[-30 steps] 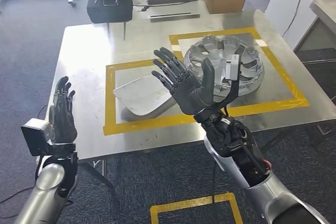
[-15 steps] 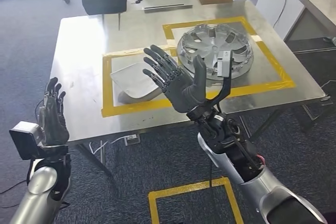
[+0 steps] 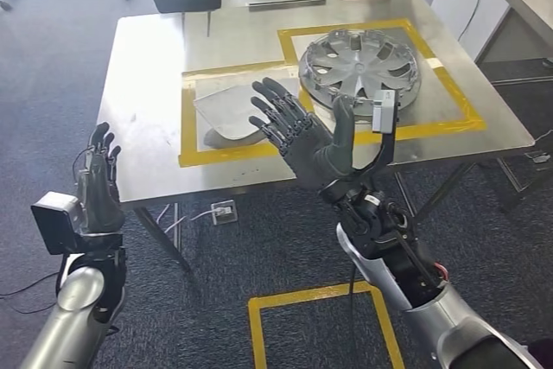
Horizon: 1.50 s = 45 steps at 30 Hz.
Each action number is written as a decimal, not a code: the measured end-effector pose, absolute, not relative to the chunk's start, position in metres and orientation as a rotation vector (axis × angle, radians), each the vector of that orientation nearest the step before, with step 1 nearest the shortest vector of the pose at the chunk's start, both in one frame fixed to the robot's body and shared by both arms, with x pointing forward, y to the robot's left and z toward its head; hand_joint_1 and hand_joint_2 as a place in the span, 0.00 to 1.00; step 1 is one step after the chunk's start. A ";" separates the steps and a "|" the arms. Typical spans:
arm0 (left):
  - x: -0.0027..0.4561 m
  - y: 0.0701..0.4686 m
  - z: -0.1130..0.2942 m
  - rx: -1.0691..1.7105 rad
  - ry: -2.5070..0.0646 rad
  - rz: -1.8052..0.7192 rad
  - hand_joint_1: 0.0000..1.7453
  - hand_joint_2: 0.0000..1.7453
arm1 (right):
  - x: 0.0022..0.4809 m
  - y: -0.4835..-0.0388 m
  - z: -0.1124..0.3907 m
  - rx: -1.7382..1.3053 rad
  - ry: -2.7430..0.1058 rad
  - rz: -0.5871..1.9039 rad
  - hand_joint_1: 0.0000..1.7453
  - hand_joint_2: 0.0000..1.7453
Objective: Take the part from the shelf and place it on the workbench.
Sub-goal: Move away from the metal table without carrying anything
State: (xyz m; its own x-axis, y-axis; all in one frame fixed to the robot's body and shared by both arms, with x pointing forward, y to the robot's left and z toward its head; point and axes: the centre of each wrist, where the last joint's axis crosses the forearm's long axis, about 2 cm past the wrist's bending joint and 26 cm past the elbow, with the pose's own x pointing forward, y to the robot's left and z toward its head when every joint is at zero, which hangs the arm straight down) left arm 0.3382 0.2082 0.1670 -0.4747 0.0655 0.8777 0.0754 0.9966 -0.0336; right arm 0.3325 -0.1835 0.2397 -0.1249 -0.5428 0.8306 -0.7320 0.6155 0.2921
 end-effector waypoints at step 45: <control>0.336 0.214 0.166 -0.050 -2.050 0.010 0.00 0.00 | 0.335 -0.183 0.235 1.041 -1.782 0.245 0.00 0.00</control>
